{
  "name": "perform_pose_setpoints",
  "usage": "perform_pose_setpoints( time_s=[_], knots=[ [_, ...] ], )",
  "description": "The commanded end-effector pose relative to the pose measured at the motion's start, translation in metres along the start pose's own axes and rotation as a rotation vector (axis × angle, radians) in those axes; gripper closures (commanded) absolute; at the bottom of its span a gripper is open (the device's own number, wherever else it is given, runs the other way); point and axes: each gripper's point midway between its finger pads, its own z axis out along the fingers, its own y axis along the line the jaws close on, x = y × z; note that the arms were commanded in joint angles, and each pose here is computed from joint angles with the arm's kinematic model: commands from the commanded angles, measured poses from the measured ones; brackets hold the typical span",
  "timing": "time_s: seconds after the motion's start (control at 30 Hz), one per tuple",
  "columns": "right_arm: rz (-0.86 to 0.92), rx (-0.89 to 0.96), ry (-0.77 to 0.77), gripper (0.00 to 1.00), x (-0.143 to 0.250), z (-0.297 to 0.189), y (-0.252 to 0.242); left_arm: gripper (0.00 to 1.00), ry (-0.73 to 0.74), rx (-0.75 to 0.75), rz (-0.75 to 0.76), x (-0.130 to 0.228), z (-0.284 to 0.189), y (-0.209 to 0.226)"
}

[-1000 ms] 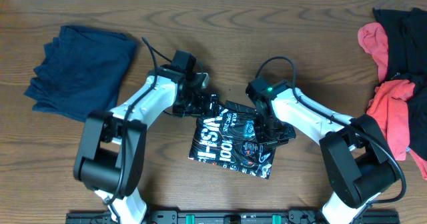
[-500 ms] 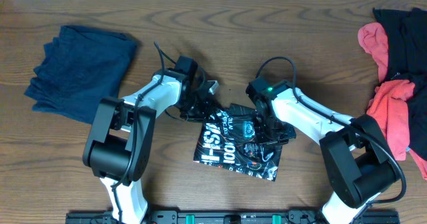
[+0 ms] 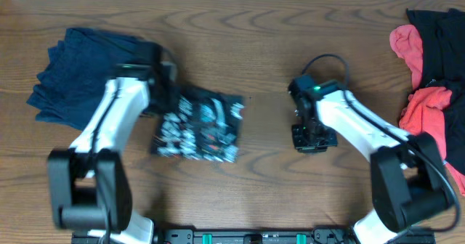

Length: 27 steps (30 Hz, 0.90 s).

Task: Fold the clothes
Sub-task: 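Grasp the folded bundle with the left gripper and carry it left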

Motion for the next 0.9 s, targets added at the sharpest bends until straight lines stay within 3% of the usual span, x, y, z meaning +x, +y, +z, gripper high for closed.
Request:
perform_pose_setpoints(
  time_s=[0.0, 0.43, 0.7, 0.87],
  knots=[
    [0.021, -0.013, -0.062, 0.87, -0.006, -0.016, -0.011, 0.94, -0.192, -0.193, -0.049, -0.039, -0.051, 0.05],
    [0.049, -0.022, -0.074, 0.86, -0.009, -0.019, -0.018, 0.94, -0.542, -0.343, -0.017, -0.119, -0.128, 0.111],
    [0.038, -0.021, -0.075, 0.85, -0.009, -0.019, -0.019, 0.94, -0.641, -0.411, -0.065, -0.133, -0.148, 0.151],
    [0.036, -0.021, -0.075, 0.85, -0.009, -0.019, -0.019, 0.94, -0.62, -0.441, -0.121, -0.127, -0.142, 0.182]
  ],
)
